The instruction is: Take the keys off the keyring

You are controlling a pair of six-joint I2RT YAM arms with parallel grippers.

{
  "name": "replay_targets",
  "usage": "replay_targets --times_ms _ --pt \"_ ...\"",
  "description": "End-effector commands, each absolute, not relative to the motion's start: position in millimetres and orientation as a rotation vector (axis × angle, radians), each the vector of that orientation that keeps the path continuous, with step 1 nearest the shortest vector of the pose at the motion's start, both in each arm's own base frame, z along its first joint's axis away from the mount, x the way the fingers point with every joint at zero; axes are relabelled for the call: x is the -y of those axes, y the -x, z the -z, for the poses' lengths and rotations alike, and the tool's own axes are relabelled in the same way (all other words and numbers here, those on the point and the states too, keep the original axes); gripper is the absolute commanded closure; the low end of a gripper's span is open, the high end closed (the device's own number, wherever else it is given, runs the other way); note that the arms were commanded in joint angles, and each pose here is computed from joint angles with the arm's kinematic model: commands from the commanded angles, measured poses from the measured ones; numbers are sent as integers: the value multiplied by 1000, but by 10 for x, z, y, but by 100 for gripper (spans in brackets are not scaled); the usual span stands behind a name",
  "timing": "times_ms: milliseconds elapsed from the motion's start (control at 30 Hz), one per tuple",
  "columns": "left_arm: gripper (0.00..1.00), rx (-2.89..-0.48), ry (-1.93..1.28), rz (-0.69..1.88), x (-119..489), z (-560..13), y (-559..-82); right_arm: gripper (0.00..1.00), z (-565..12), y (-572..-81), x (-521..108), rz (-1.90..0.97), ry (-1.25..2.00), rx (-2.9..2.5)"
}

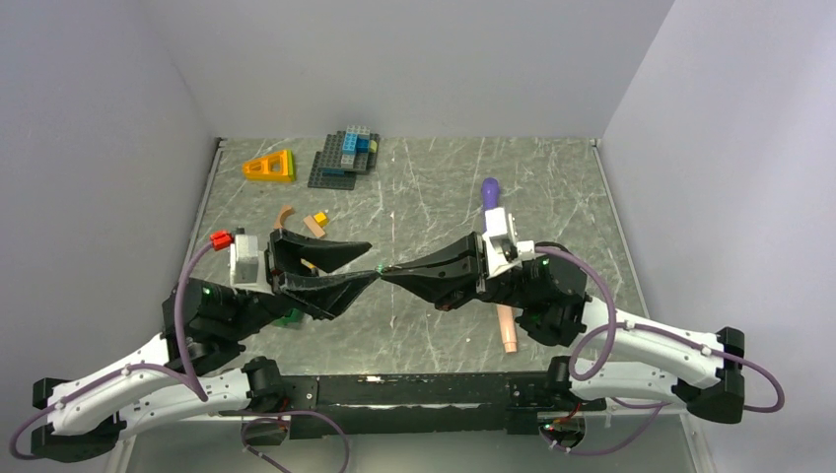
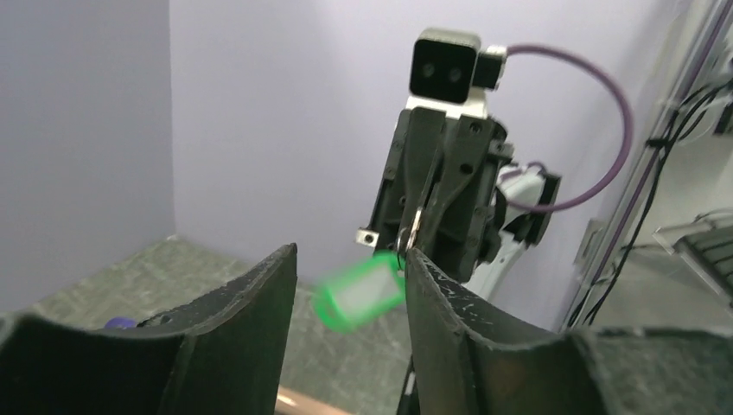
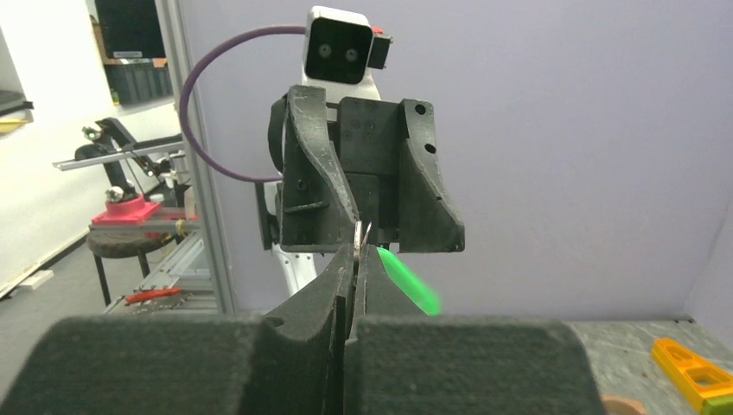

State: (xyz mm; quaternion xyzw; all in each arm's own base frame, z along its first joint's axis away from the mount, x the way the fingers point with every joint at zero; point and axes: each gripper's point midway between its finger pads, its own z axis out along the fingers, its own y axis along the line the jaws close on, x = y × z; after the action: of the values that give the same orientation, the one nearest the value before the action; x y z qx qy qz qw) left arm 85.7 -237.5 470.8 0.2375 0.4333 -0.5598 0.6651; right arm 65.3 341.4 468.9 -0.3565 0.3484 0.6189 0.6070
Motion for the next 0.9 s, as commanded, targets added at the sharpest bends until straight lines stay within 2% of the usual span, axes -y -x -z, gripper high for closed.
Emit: replay_targets --times_ms 0,267,533,867 --pt "43 -1053 -583 1187 2284 -4615 -882 100 -4704 -623 -3235 -1404 804 -808" --pt "47 -1176 -792 1071 2191 -4321 -788 100 -4278 -519 -3305 -1378 1009 -965" --pt "41 -1175 -1006 1058 2160 -4174 -564 100 -4028 -471 -3409 -1385 1123 -1059" --pt "40 -1205 -1107 1029 2314 -3939 -580 100 -3966 -430 -3492 -1414 1167 -1072"
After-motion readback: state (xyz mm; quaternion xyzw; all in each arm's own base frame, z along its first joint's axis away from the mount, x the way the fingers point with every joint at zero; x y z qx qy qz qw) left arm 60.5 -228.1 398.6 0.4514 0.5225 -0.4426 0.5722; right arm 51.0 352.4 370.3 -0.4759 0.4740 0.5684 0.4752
